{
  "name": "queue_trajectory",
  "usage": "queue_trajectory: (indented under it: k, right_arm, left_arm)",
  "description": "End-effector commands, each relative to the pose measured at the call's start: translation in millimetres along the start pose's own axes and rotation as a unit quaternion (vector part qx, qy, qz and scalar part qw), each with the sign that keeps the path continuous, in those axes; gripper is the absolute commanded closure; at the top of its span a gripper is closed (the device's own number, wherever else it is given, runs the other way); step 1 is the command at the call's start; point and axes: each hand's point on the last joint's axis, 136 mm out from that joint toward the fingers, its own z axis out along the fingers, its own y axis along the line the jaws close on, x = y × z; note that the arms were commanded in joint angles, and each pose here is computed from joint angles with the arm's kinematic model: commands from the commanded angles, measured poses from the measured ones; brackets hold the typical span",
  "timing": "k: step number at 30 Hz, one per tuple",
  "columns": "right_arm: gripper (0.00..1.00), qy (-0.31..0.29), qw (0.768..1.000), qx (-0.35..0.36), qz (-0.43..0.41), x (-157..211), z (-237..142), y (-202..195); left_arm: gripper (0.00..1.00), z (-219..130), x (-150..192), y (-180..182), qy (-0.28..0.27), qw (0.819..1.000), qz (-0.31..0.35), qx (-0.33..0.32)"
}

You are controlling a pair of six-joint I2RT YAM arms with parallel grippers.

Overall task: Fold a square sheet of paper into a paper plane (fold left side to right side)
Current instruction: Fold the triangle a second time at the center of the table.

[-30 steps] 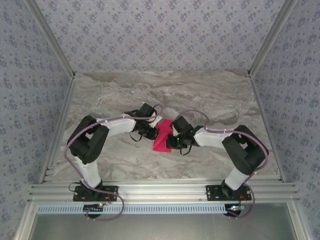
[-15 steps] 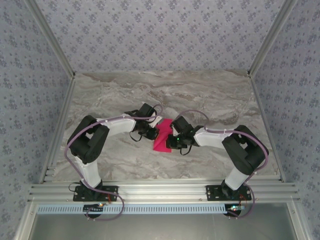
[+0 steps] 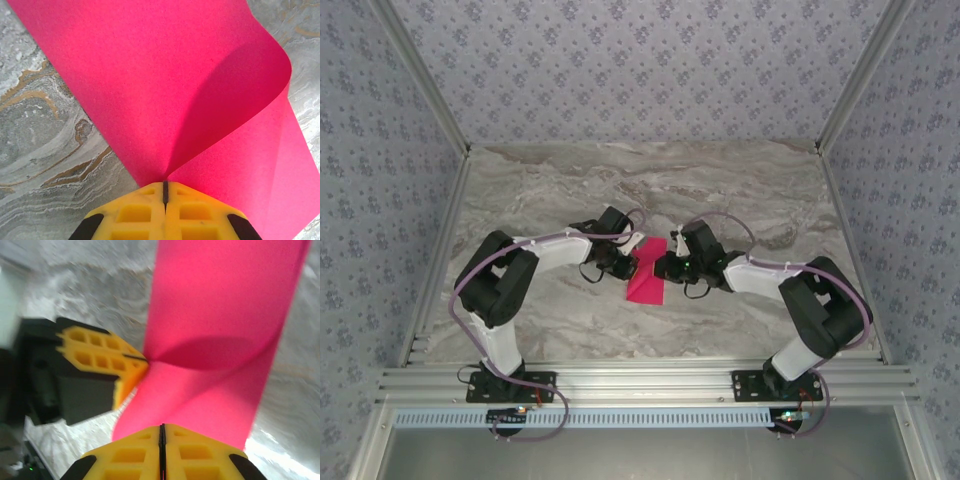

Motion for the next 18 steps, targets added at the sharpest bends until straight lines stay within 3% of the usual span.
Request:
queue_trajectory:
  k: [1, 18]
  right_arm:
    - [0.89, -0.021, 0.999, -0.036, 0.003, -19.1, 6.6, 19.1]
    - [0.89, 0.012, 1.000, -0.003, 0.012, -19.2, 38.9, 5.9]
  left_arm:
    - [1.00, 6.6, 3.8, 3.7, 0.008, 1.000, 0.005, -0.003]
    - [1.00, 6.2, 1.4, 2.0, 0.009, 1.000, 0.011, -0.008]
